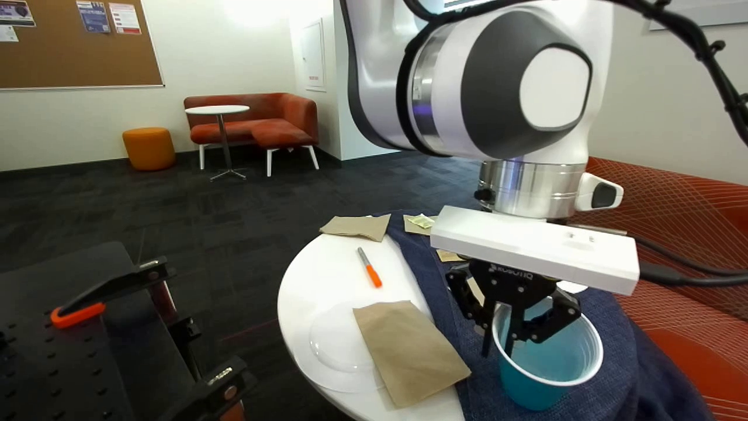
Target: Remove the marker from the cup and place it on the table and move the cup to the left
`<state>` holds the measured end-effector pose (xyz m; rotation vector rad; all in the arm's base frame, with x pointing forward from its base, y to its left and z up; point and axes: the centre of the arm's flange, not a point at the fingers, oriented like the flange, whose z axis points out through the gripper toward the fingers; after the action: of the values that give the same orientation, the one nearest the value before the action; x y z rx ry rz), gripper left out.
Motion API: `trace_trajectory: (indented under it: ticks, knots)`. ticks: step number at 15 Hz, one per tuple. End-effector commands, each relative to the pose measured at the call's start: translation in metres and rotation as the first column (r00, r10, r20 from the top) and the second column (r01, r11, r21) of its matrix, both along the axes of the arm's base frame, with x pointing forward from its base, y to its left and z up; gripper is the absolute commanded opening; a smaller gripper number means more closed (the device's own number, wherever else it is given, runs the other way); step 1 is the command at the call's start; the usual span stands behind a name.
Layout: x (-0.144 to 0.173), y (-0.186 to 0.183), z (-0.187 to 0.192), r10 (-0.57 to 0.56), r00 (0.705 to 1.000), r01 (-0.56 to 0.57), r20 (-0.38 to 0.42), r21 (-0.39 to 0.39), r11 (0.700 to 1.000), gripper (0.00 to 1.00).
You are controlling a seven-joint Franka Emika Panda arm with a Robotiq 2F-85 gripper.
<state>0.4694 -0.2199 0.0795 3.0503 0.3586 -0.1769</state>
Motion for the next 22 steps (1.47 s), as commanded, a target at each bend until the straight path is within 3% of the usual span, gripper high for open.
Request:
trace_trajectory:
  ticks: [1, 9, 15, 22]
  knots:
    - [-0.004, 0.007, 0.011, 0.027, 0.999, -0.027, 0.035, -0.014, 1.000, 0.00]
    - [0.005, 0.038, 0.070, 0.082, 0.993, -0.074, 0.088, -0.086, 0.994, 0.00]
    - [0.041, 0.107, 0.119, 0.200, 0.973, -0.176, 0.117, -0.188, 0.966, 0.00]
    - [0.049, 0.206, 0.119, 0.380, 0.922, -0.355, 0.076, -0.228, 0.907, 0.00]
